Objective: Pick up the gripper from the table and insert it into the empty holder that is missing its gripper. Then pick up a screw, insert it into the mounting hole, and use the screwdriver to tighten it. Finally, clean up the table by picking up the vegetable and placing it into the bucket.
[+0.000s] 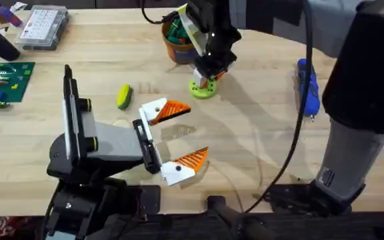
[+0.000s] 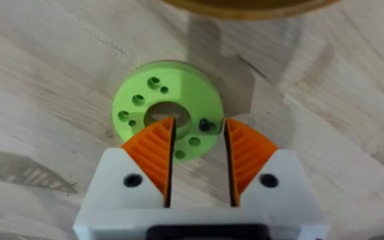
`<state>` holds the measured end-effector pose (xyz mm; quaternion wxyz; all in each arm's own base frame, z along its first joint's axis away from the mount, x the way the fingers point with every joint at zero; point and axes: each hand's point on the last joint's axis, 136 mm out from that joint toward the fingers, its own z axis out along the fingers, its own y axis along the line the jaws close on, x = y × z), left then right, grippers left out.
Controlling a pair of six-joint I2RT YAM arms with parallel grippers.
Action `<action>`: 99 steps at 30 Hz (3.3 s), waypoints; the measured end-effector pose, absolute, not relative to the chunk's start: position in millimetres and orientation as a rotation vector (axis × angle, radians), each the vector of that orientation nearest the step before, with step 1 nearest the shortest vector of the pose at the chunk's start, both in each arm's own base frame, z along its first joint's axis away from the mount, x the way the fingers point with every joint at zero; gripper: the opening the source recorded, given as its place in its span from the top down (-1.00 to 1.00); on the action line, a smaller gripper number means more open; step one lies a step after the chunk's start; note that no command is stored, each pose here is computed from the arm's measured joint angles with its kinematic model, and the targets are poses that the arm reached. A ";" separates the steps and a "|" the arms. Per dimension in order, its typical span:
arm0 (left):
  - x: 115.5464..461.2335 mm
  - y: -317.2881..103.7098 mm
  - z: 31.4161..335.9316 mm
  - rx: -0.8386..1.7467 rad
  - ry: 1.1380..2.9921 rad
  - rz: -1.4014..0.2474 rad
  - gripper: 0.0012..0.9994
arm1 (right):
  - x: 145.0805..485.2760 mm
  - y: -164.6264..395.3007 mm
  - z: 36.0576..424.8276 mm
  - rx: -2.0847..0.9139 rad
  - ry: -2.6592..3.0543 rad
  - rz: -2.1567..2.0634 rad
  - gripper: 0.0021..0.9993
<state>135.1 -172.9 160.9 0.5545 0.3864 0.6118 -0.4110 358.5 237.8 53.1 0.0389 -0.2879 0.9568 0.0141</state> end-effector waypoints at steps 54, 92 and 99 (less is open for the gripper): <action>135.1 -172.9 160.9 0.913 1.445 -0.971 -0.98 | 358.0 237.5 67.4 -0.875 2.910 0.054 0.20; 135.1 -172.9 160.9 0.913 1.446 -0.971 -0.98 | 360.5 239.3 67.6 -0.872 2.899 0.060 0.44; 135.1 -172.9 160.9 0.913 1.445 -0.971 -0.98 | 359.6 238.6 64.3 -0.875 2.909 0.055 0.44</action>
